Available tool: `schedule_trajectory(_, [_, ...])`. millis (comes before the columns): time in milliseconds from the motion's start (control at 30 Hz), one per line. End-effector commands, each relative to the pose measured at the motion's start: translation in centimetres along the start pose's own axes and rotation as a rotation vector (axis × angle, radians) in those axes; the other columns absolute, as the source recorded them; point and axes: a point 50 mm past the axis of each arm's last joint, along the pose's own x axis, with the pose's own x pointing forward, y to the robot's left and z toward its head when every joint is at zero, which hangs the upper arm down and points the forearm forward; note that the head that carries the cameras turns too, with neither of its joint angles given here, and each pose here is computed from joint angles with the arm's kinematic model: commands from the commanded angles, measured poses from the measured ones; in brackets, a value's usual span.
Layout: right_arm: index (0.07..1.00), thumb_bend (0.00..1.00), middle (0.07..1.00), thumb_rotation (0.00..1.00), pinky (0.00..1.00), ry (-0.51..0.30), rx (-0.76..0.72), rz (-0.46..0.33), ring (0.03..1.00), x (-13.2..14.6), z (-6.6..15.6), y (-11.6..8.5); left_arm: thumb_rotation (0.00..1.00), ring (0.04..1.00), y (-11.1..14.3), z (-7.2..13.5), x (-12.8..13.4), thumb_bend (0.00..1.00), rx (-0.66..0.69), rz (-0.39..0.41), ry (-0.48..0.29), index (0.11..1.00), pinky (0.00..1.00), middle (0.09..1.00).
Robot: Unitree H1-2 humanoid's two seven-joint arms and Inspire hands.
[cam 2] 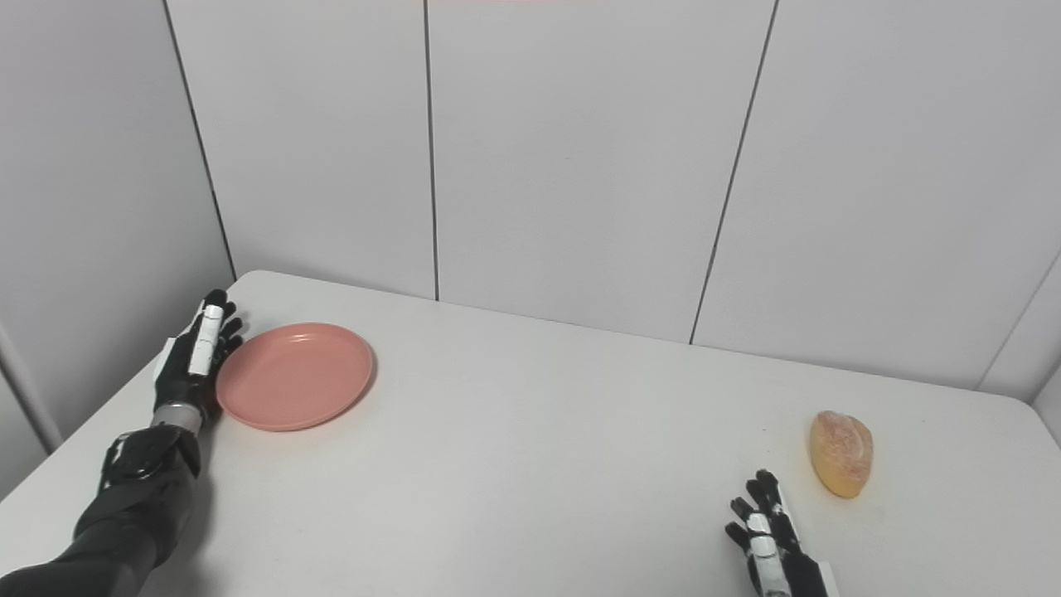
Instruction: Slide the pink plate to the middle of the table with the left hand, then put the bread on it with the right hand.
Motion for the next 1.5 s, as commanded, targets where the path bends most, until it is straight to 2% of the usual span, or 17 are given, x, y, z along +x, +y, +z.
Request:
schedule_trajectory(0, [0.975,0.74,0.97,0.89,0.91,0.067,0.012,0.003,0.932,-0.7,-1.0,0.1,0.84,0.963,-0.1,2.4,1.4,0.93,-0.009,-0.012,-0.065,1.0,0.99,0.985])
schedule_trajectory(233, [0.98,0.75,0.972,0.89,0.9,0.068,0.01,0.008,0.93,-0.7,-1.0,0.0,0.84,0.968,0.1,2.2,1.3,0.9,-0.022,-0.016,-0.064,1.0,0.99,0.992])
schedule_trajectory(467, [0.981,0.75,0.973,0.89,0.9,0.069,0.01,0.008,0.929,-0.7,-1.0,0.2,0.87,0.95,-0.4,1.9,1.2,0.91,0.012,-0.023,-0.045,1.0,0.95,0.958])
schedule_trajectory(633, [0.978,0.76,0.971,0.89,0.9,0.069,0.014,0.009,0.925,-0.6,-0.9,0.4,0.86,0.975,-1.1,1.3,1.2,0.88,-0.029,-0.053,-0.018,1.0,1.0,0.979])
schedule_trajectory(767, [0.975,0.76,0.97,0.89,0.9,0.069,0.017,0.008,0.923,-0.6,-0.8,0.5,0.82,0.979,-2.0,0.5,0.8,0.94,-0.05,-0.077,-0.001,1.0,1.0,0.975])
schedule_trajectory(867, [0.976,0.76,0.97,0.89,0.9,0.07,0.02,0.009,0.924,-0.6,-0.7,0.7,0.81,0.979,-2.7,0.2,0.7,0.94,-0.06,-0.1,0.004,1.0,0.99,0.978])
schedule_trajectory(1000, [0.977,0.76,0.969,0.89,0.9,0.071,0.02,0.005,0.921,-0.5,-0.7,0.8,0.85,0.969,-3.7,0.0,0.6,0.87,-0.046,-0.14,0.006,0.997,0.98,0.966])
schedule_trajectory(1067, [0.975,0.76,0.965,0.89,0.89,0.069,0.017,0.006,0.916,-0.5,-0.7,0.8,0.85,0.959,-4.1,0.0,0.6,0.9,-0.046,-0.155,0.003,0.99,0.96,0.959])
schedule_trajectory(1467, [0.969,0.76,0.96,0.88,0.87,0.067,0.016,0.005,0.897,-0.6,-0.4,1.1,0.86,0.951,-6.5,0.3,0.4,0.95,-0.103,-0.215,-0.044,1.0,0.96,0.962])
